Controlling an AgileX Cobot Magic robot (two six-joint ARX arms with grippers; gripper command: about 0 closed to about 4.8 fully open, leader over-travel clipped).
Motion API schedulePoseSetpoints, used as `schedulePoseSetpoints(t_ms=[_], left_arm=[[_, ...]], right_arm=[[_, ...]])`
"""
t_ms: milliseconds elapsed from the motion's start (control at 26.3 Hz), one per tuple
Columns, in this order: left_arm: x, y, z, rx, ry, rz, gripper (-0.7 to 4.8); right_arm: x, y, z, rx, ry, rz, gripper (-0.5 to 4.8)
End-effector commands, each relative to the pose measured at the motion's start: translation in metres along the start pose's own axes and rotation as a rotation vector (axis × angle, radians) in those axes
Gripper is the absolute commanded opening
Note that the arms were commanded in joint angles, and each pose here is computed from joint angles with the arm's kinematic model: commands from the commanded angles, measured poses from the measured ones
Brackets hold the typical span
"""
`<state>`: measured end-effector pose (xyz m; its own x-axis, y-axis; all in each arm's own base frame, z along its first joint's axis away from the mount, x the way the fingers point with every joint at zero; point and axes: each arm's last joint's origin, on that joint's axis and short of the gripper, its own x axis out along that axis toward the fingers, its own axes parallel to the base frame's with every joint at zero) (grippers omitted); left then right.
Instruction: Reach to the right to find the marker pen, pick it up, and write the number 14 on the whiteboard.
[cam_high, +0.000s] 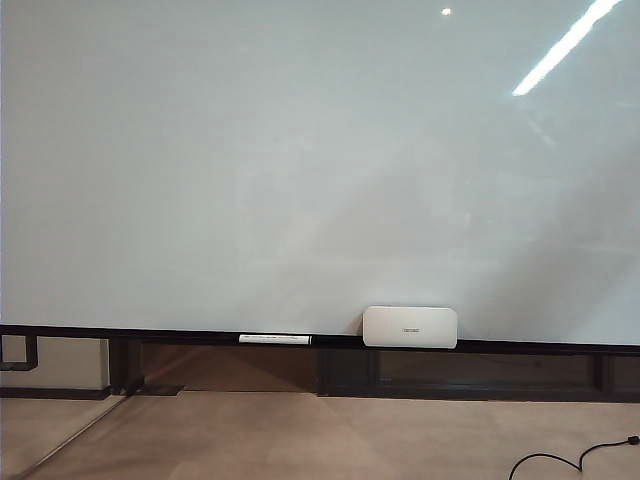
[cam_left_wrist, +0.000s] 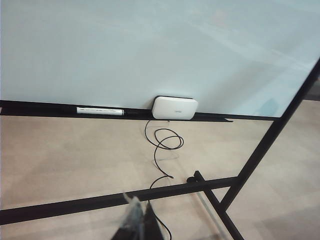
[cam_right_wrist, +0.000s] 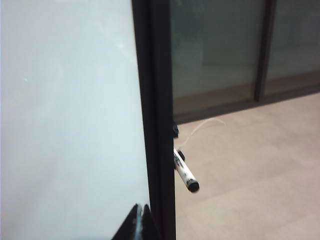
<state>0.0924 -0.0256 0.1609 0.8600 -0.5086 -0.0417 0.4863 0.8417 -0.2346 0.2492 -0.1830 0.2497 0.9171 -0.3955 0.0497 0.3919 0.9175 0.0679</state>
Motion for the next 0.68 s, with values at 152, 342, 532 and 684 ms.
schedulePoseSetpoints(t_ms=[152, 342, 532, 684], left_arm=[[0.0, -0.001, 0.001, 0.006, -0.005, -0.011, -0.06], [0.0, -0.001, 0.002, 0.013, -0.015, -0.008, -0.06], [0.0, -0.001, 0.002, 0.046, -0.013, -0.009, -0.06], [0.0, -0.001, 0.004, 0.123, -0.032, -0.011, -0.06]], right_arm=[[0.0, -0.001, 0.001, -0.045, 0.009, 0.003, -0.01], [0.002, -0.004, -0.01, -0.12, 0.071, -0.012, -0.01], [0.012, -0.02, -0.031, -0.122, 0.062, -0.032, -0.01], [0.023, -0.028, -0.068, -0.099, 0.11, -0.006, -0.01]])
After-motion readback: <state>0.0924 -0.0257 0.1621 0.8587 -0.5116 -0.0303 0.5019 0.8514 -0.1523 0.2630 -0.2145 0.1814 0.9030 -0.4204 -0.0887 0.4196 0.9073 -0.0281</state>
